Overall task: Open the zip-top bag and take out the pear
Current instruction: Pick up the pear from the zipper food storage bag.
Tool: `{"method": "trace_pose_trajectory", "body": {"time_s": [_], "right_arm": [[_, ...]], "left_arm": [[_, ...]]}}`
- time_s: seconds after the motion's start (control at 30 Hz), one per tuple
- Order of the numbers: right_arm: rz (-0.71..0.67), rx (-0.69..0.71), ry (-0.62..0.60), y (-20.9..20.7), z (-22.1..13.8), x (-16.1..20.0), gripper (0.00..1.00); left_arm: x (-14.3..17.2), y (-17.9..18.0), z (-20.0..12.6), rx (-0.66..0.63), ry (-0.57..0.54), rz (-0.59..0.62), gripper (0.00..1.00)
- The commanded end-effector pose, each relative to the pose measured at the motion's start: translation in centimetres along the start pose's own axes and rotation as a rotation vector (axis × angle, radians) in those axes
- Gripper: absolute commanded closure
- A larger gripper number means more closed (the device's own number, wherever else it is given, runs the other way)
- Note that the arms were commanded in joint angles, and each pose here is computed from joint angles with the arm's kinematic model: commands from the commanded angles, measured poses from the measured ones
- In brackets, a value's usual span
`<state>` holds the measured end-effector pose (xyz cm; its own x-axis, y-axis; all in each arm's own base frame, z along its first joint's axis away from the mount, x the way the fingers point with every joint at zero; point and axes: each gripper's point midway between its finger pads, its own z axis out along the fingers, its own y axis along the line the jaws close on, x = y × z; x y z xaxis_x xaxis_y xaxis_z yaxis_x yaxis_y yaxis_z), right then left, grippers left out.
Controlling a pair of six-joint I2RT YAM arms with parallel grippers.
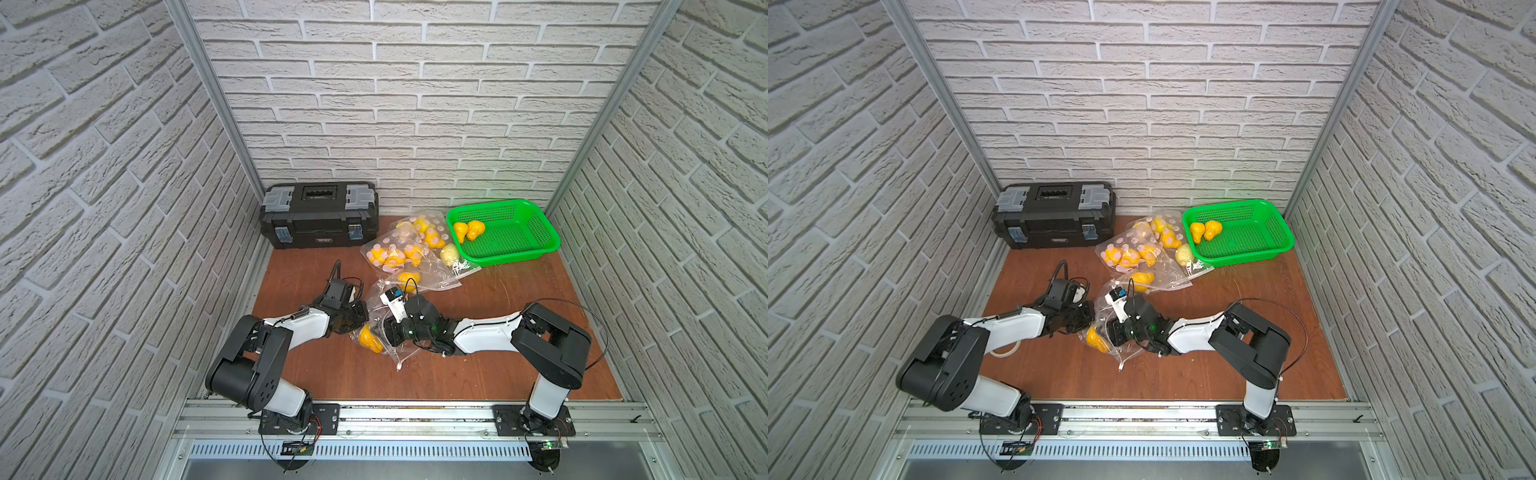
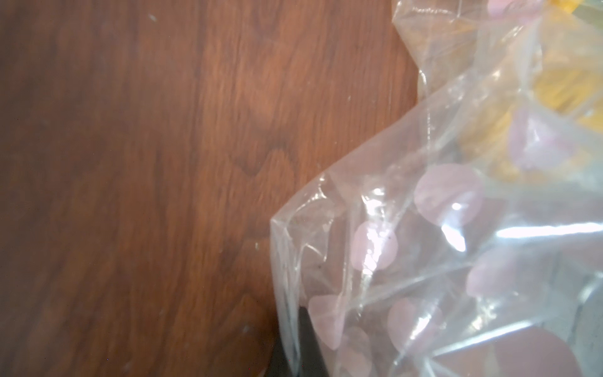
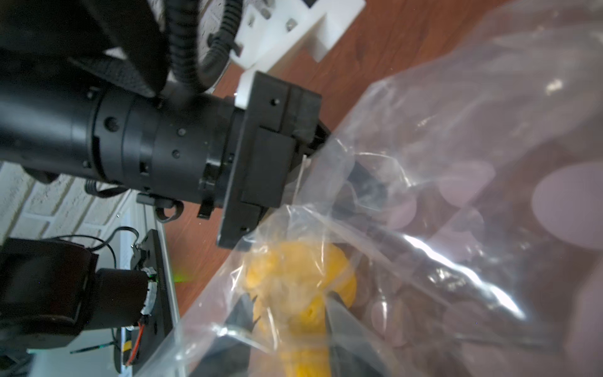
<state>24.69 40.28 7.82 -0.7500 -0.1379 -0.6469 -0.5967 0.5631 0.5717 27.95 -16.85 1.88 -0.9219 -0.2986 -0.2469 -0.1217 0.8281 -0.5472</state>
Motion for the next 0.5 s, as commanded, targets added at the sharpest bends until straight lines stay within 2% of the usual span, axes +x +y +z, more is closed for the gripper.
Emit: {"method": "trace_pose_trajectory", "body": {"time_s": [0.0, 0.1, 0.33, 0.47], "right_arm": [[-0.075, -0.066, -0.003, 2.9, 0.0, -0.8, 0.47], [-0.105, -0.017, 0.046, 2.5, 0.7, 0.3, 0.40], [-0.174, 0.112, 0.171, 0.8, 2.3, 2.8, 0.36], [-0.150, 0.109, 0.120, 1.1, 0.7, 1.6, 0.34]], "left_arm": [[1.4, 1.4, 0.6, -0.053, 0.036, -0.015, 1.00], [1.4, 1.4, 0.7, -0.053, 0.036, -0.018, 1.00], [1.6, 1.6, 0.7, -0.059, 0.037, -0.020, 1.00], [1.6, 1.8, 0.7, -0.067, 0.037, -0.021, 1.00]]}}
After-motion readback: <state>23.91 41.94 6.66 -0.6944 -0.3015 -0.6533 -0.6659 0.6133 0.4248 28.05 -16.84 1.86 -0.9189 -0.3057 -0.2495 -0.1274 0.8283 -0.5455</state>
